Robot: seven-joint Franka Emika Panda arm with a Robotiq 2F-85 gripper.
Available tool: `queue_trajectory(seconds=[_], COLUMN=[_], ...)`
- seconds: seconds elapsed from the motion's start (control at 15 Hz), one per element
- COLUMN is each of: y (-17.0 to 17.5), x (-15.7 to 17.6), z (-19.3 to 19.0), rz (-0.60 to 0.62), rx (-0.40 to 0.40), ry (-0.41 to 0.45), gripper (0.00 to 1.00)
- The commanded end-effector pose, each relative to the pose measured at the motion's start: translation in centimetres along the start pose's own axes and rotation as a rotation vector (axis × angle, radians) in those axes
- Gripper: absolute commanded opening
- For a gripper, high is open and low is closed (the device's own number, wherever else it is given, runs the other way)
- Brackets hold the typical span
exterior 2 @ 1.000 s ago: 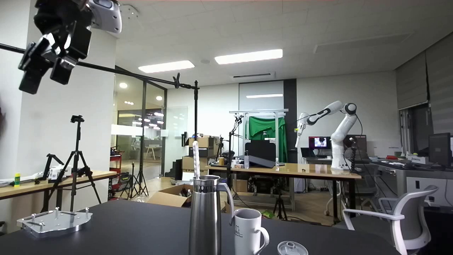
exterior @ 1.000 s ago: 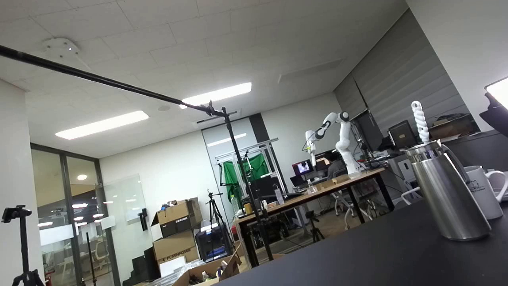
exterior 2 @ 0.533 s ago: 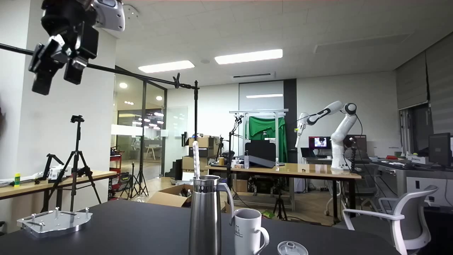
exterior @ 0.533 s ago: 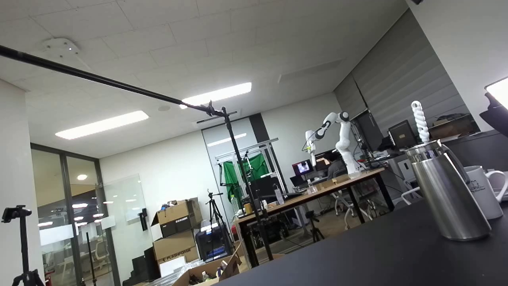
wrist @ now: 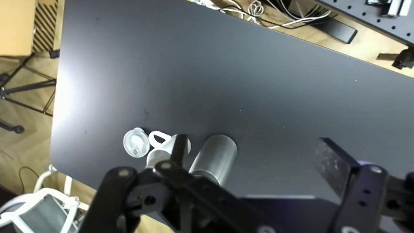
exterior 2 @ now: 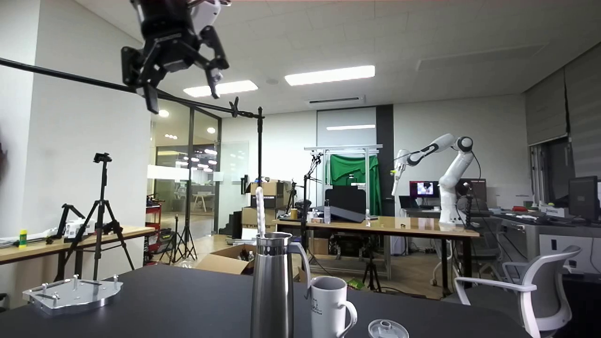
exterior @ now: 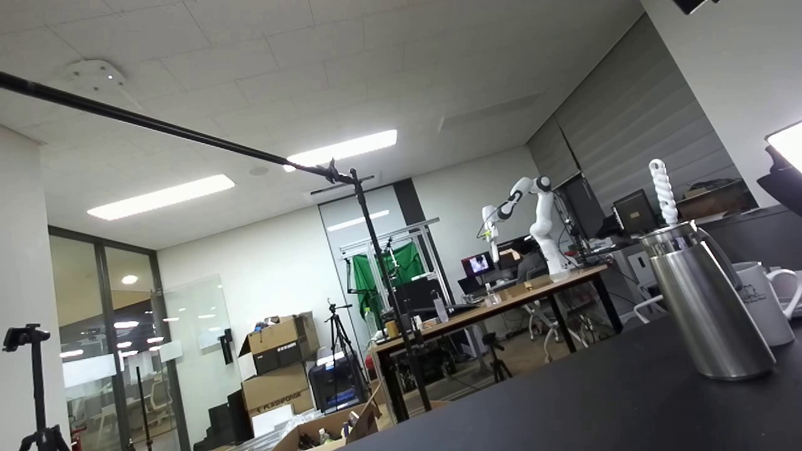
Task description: Use the the brush to scrub inside the jar
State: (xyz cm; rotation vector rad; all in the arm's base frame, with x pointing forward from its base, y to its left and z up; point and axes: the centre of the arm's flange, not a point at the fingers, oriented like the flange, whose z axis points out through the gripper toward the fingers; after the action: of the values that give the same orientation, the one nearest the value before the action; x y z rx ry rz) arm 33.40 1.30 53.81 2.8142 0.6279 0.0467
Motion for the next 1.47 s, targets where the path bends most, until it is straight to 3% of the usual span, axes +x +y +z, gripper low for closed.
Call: queue_trajectory(seconds=[0.0,0.27,0.47,0.53,0.73,1.13,1.4], y=[7.6,13.6,14.8,12.9,13.3,13.4,13.4], x=[2.6,4.9,7.2,4.6,6.6,6.8,10.5], z=[-0.9,0.2,0.9,2.1,2.6,2.4,4.0], rz=[-0.191,-0.375,-0.498,-0.442,-0.49,-0.5,-0.564], rx=[0.059,0.18,0.291,0.232,0.282,0.286,0.22], ry=[0.036,0.092,0.068,0.106,0.081,0.079,0.153], gripper=[1.0,1.0,1.0,1.0,1.0,1.0,1.0])
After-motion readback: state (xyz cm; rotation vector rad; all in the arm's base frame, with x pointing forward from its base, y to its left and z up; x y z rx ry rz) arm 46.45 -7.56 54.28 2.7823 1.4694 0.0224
